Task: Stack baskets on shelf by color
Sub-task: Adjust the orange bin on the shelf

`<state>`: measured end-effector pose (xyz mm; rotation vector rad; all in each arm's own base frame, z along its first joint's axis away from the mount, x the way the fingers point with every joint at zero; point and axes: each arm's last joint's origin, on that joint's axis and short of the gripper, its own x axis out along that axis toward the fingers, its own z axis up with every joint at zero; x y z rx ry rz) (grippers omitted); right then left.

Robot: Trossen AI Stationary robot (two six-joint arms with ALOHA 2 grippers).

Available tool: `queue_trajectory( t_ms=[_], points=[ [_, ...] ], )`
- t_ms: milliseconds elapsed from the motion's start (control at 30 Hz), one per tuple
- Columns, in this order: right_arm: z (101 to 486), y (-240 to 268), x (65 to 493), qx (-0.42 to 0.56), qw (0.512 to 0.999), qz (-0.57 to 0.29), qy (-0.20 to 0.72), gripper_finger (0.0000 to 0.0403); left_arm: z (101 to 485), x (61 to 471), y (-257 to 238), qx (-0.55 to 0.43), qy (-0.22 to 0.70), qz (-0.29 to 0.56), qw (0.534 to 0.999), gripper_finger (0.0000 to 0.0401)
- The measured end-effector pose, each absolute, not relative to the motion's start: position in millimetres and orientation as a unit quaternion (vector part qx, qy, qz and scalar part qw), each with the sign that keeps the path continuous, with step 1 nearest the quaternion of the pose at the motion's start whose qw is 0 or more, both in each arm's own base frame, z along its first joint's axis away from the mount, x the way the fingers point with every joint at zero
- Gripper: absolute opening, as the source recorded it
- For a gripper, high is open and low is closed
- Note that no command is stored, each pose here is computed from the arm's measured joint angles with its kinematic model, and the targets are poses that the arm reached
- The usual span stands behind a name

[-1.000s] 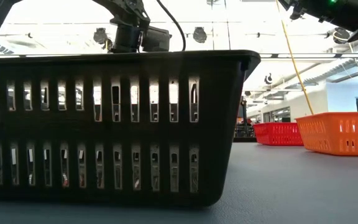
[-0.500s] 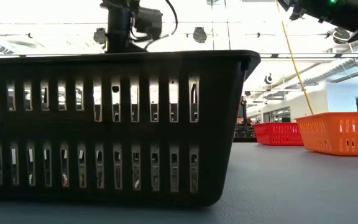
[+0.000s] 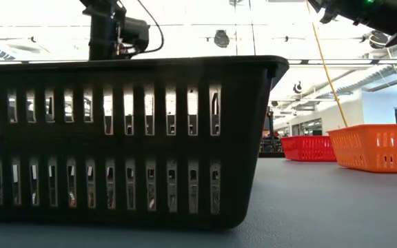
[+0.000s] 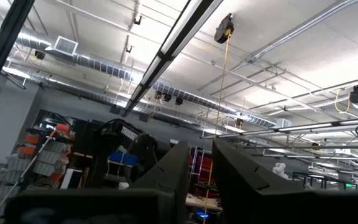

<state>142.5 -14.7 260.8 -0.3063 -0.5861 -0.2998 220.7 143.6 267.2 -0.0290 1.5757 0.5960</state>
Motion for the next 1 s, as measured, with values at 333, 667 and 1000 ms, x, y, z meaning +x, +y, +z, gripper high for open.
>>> queue_trajectory(
  t_ms=[333,667,1000],
  points=[
    [259.6,-14.8,143.4,-0.162,0.935,-0.15,-0.277,0.0066,260.1,209.6,152.5,-0.017,0.71,0.233,0.665,0.0173],
    [259.6,-14.8,143.4,-0.17,0.934,-0.152,-0.276,0.0066,260.1,209.8,162.6,-0.026,0.686,0.219,0.693,0.0173],
    [259.6,-14.8,143.4,-0.177,0.933,-0.154,-0.275,0.0066,254.6,209.0,162.2,-0.079,0.672,0.22,0.703,0.0173]
  ],
)
